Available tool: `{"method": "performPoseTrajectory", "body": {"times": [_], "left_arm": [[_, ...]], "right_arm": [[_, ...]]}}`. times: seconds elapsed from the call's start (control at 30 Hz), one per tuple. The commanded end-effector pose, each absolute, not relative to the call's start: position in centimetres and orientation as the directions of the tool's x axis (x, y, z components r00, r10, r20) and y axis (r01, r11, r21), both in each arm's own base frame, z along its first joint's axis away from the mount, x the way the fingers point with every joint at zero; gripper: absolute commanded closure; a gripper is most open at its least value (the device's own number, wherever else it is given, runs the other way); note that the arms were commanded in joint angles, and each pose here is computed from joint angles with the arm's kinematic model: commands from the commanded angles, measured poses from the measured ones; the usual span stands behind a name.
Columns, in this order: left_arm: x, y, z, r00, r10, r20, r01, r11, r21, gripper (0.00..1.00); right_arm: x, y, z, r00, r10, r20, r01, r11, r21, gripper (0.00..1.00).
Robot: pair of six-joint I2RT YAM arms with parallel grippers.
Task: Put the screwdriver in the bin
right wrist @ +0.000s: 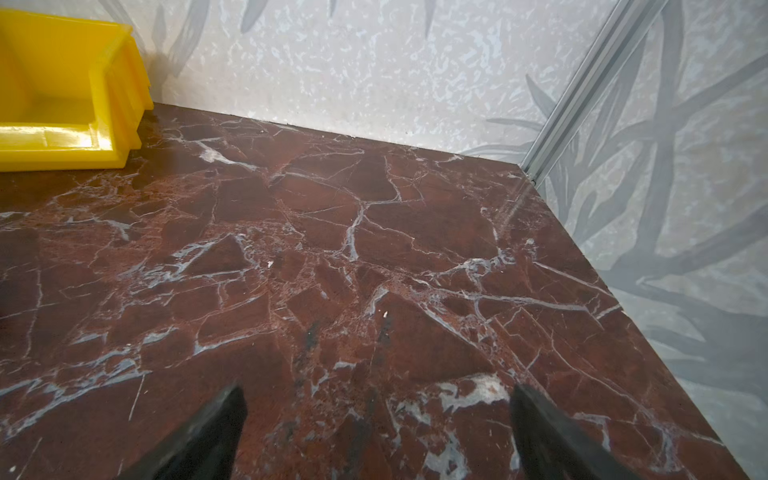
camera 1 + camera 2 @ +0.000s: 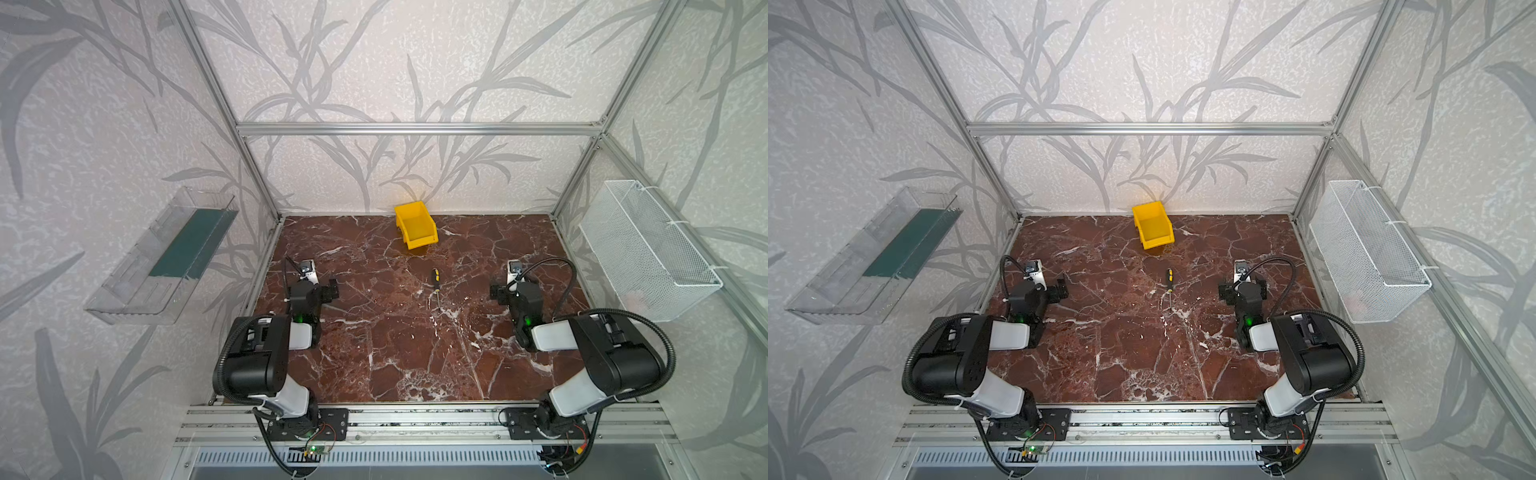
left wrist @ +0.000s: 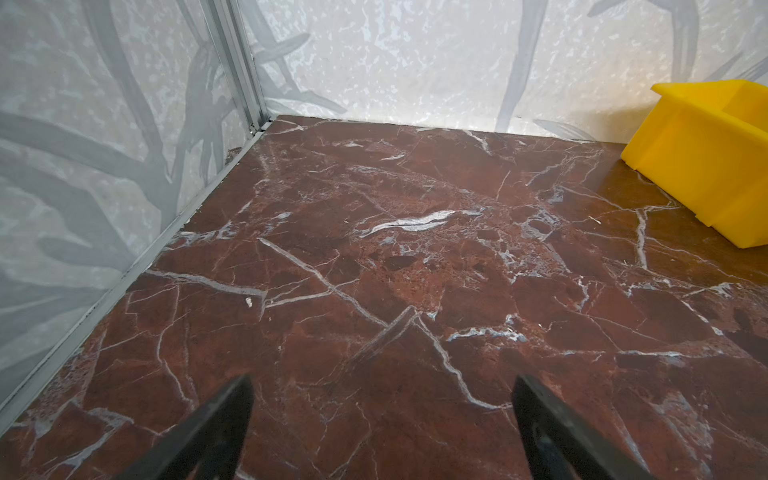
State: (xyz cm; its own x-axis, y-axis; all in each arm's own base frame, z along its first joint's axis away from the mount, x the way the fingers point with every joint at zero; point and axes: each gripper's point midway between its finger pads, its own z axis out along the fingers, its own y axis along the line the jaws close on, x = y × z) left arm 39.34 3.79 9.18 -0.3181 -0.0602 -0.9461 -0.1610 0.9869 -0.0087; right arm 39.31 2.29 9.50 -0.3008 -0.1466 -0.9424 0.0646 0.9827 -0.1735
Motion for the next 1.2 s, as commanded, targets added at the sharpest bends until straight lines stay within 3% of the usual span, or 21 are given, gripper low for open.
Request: {"method": "performPoseTrajectory", "body": {"times": [0.0,0.83,1.07,1.17], "left_arm": [[39.6,3.7,9.5,-0.311,-0.041,-0.949,-0.162,0.987,0.010,0.01],[39.6,3.8,9.6,-0.309,-0.044,-0.950,-0.161,0.987,0.007,0.01],[37.3,2.4,15.4,-0.241,0.042,-0.970,-0.197,0.976,0.091,0.01],[36.0,-0.6,18.5,-0.133,-0.001,-0.991,-0.131,0.991,0.016,0.01]], "right_arm": [[39.3,2.0,9.7,-0.285,-0.130,-0.950,0.082,0.984,-0.160,0.01],[39.3,2.0,9.7,-0.286,-0.131,-0.949,0.081,0.984,-0.161,0.01],[39.2,1.8,10.3,-0.269,-0.138,-0.953,0.105,0.980,-0.171,0.01],[38.4,2.0,10.9,-0.272,-0.138,-0.952,0.093,0.981,-0.169,0.01]]}}
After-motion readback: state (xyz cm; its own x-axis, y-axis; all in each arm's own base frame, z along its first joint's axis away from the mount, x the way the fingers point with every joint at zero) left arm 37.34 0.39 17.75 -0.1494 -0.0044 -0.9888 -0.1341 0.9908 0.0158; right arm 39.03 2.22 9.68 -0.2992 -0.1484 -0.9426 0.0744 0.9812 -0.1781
